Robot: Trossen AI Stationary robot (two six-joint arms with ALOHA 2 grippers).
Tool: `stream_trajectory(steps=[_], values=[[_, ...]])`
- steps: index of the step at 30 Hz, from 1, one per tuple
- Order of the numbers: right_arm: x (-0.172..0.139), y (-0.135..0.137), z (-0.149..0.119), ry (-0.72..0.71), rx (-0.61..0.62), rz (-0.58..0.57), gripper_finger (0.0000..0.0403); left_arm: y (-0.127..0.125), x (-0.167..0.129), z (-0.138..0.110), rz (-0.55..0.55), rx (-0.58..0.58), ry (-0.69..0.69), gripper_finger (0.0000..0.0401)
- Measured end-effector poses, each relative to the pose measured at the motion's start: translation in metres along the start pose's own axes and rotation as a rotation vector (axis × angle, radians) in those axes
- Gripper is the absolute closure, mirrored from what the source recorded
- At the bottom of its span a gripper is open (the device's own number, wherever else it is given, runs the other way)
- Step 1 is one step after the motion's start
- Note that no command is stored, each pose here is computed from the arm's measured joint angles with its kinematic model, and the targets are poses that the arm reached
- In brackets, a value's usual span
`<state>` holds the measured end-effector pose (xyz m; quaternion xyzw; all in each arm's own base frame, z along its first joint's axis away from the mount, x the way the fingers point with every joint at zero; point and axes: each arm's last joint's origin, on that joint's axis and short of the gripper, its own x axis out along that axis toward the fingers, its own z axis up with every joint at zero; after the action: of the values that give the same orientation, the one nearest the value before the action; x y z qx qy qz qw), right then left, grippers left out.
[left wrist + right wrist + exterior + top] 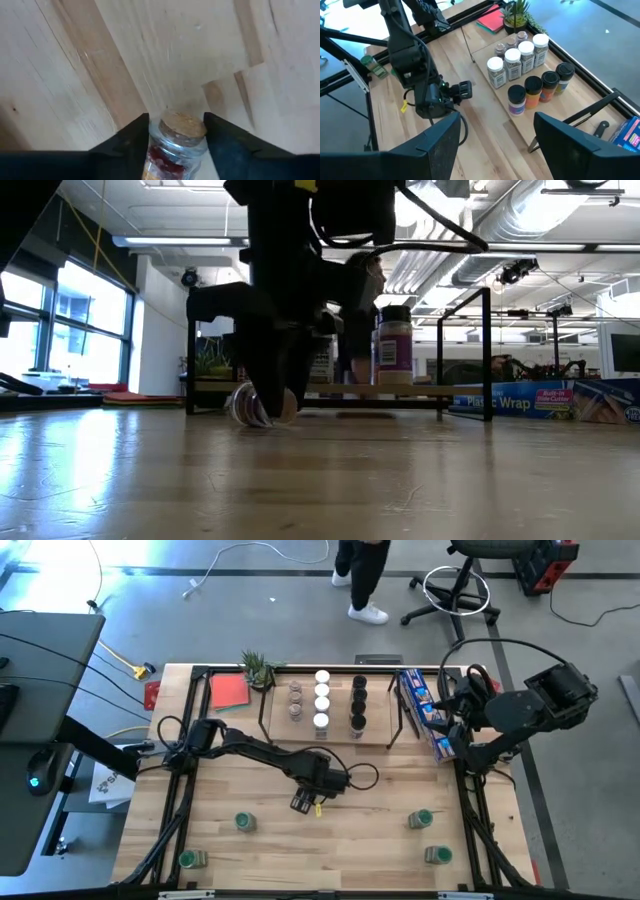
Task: Shelf spices
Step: Put the brown seasoning bottle on the shelf aligned with the other brown seasoning bottles
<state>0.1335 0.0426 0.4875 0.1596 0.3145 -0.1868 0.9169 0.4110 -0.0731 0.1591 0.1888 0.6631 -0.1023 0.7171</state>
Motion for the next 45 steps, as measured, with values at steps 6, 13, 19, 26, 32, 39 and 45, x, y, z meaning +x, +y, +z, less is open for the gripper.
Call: stream_trajectory(steps=[6, 13, 19, 26, 32, 39, 45], values=[[0.000, 0.000, 0.000, -0.003, 0.000, -0.004, 0.0155, 0.001, -0.022, -0.002, -0.023, -0.130, -0.060, 0.0304], [0.000, 0.000, 0.000, -0.003, -0.039, -0.004, 0.0155, 0.002, -0.069, 0.012, -0.002, -0.471, -0.379, 0.0379], [0.000, 0.000, 0.000, -0.004, -0.095, -0.003, 0.0155, -0.013, -0.068, 0.016, 0.068, -0.549, -0.389, 0.0400], [0.000, 0.000, 0.000, 0.005, -0.141, 0.006, 0.0155, -0.018, -0.072, 0.022, 0.066, -0.566, -0.457, 0.0401], [-0.002, -0.001, -0.004, 0.073, -0.159, 0.060, 0.0155, -0.019, -0.078, 0.034, -0.029, -0.423, -0.587, 0.0366], [-0.010, -0.004, -0.007, 0.074, -0.205, 0.116, 0.0155, -0.018, -0.076, 0.042, -0.073, -0.314, -0.649, 0.0235], [-0.017, -0.010, -0.009, 0.041, -0.205, 0.116, 0.0155, -0.017, -0.048, 0.048, -0.056, -0.311, -0.593, 0.0122]])
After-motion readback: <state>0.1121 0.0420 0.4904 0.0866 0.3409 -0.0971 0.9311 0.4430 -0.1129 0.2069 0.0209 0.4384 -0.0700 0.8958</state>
